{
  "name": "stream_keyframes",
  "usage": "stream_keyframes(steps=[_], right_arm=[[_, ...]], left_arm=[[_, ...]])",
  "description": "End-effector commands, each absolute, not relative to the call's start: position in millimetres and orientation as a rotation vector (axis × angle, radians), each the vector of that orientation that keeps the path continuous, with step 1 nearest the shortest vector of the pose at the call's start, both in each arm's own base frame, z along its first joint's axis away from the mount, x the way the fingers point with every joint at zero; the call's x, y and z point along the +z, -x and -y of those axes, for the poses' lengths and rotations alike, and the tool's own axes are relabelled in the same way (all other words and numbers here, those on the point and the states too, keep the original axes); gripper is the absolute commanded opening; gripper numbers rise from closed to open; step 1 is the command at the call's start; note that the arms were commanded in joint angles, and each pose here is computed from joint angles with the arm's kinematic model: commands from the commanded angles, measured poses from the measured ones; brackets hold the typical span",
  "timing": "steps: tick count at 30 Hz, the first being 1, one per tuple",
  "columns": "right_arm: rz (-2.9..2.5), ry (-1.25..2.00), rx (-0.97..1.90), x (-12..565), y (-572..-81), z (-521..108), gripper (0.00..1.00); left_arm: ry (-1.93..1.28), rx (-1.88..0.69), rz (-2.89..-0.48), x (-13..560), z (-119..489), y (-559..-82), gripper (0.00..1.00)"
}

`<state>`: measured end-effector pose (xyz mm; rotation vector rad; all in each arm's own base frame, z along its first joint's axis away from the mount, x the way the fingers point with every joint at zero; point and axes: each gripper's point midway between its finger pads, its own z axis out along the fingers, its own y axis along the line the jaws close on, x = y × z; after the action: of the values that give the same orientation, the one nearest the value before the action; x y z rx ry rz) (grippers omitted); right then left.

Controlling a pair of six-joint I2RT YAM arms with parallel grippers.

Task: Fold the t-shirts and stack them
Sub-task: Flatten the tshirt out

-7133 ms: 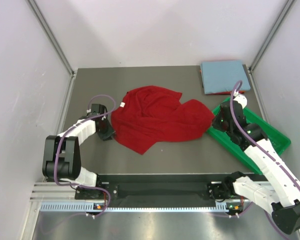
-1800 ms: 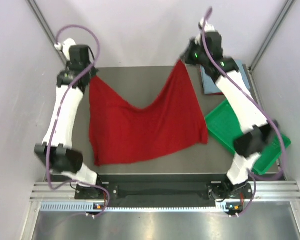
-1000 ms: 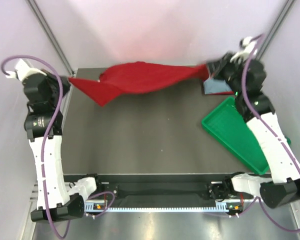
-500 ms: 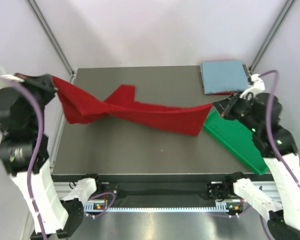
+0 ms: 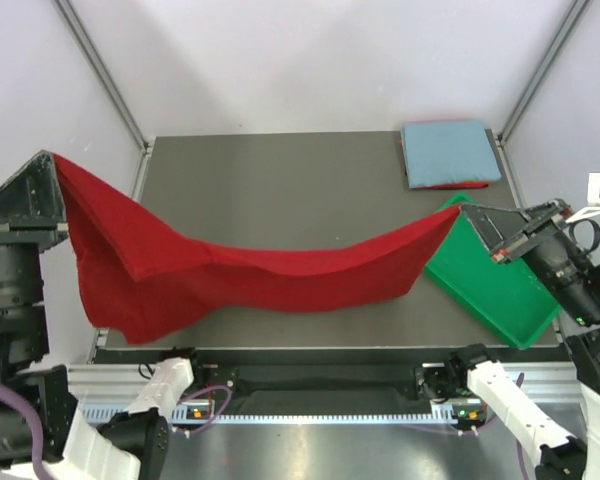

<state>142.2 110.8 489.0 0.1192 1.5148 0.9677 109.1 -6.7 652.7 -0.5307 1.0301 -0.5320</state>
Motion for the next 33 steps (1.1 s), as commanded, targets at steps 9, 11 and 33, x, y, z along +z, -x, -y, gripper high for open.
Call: stream_keyframes(steps=[9,11,33], right_arm=[[-1.611,-0.095,0.882,463.9,-370.2,-176.0,0.00],[-1.555,-0.045,0.865,494.4,-397.9,-184.4,0.00],[-1.427,0.012,0.719,501.4,-428.3,-156.8,0.00]], left_arm=[[0.558,-0.352,-1.438,548.9,-24.4,-352.6,0.00],[0.599,-0.246,-1.481,526.0,-45.6,-393.1,0.00],[0.613,-0.290,-1.143,580.3,-59.7,-360.5,0.00]])
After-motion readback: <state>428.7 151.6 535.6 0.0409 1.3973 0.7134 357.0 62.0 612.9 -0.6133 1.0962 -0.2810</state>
